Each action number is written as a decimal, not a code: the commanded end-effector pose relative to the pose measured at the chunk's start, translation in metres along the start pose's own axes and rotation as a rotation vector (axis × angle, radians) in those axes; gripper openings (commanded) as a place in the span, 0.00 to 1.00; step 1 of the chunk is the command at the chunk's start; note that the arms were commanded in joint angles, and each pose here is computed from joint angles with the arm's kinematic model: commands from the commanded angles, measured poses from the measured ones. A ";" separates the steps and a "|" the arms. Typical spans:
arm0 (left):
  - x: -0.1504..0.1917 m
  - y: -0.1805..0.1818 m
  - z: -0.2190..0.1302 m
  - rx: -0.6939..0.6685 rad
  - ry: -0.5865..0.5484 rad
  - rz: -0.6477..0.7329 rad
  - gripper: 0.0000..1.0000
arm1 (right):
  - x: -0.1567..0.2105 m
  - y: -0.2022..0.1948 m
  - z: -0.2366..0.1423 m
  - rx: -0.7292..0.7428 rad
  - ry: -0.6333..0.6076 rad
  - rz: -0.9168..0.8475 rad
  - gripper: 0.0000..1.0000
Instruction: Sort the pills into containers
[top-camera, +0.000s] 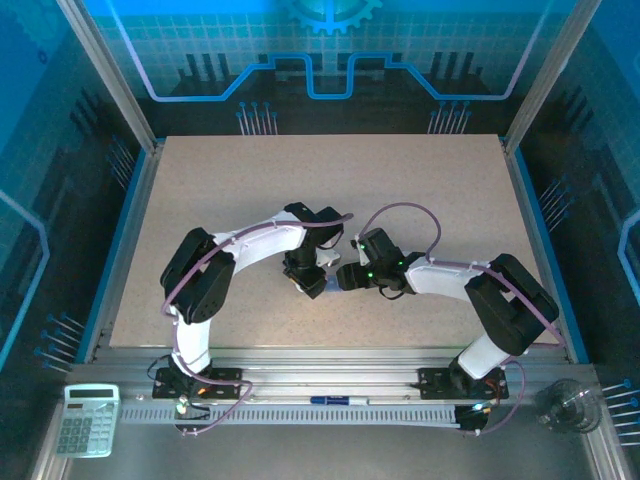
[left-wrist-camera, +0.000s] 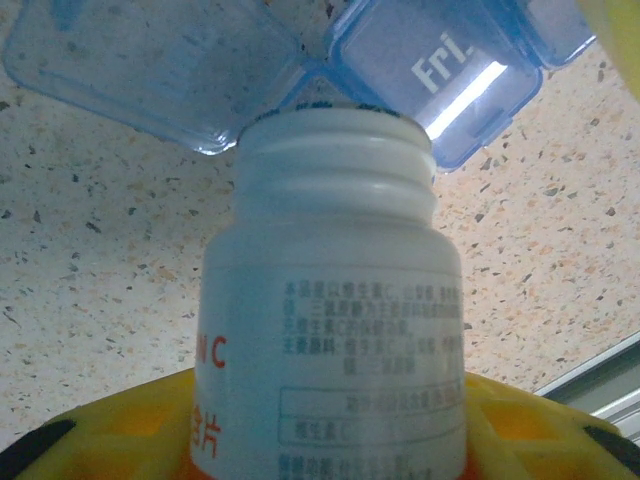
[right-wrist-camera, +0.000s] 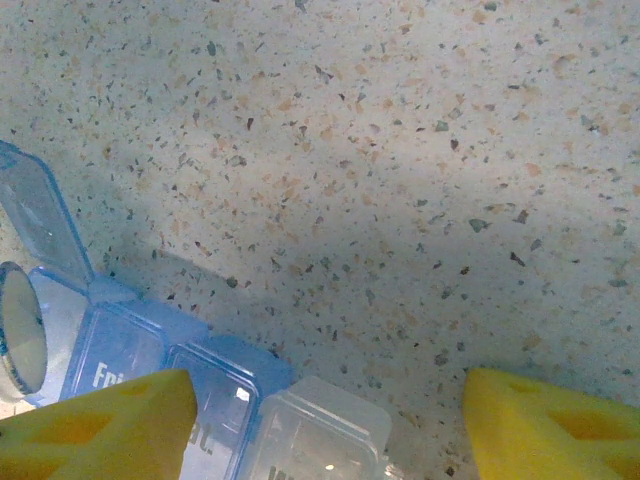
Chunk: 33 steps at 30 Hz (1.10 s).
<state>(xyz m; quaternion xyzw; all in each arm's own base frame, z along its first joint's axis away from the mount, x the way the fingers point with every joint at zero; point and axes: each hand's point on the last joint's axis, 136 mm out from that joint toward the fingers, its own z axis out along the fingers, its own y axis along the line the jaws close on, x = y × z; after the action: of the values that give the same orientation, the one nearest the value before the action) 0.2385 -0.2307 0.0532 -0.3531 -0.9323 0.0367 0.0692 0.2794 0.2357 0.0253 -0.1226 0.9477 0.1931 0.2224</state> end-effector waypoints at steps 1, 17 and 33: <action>0.004 0.006 0.002 -0.016 0.041 0.005 0.00 | 0.033 -0.012 0.009 0.050 0.106 -0.007 0.72; 0.007 0.009 0.001 -0.038 0.069 0.001 0.00 | 0.035 -0.011 0.008 0.043 0.107 -0.001 0.72; 0.004 0.013 0.002 -0.029 0.045 -0.011 0.00 | 0.052 -0.009 -0.005 0.014 0.121 0.026 0.53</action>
<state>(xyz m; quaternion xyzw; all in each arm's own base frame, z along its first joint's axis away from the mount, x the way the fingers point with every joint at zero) 0.2422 -0.2294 0.0506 -0.3526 -0.9324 0.0301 0.0731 0.2665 0.2365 0.0271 -0.1162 0.9445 0.2165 0.2181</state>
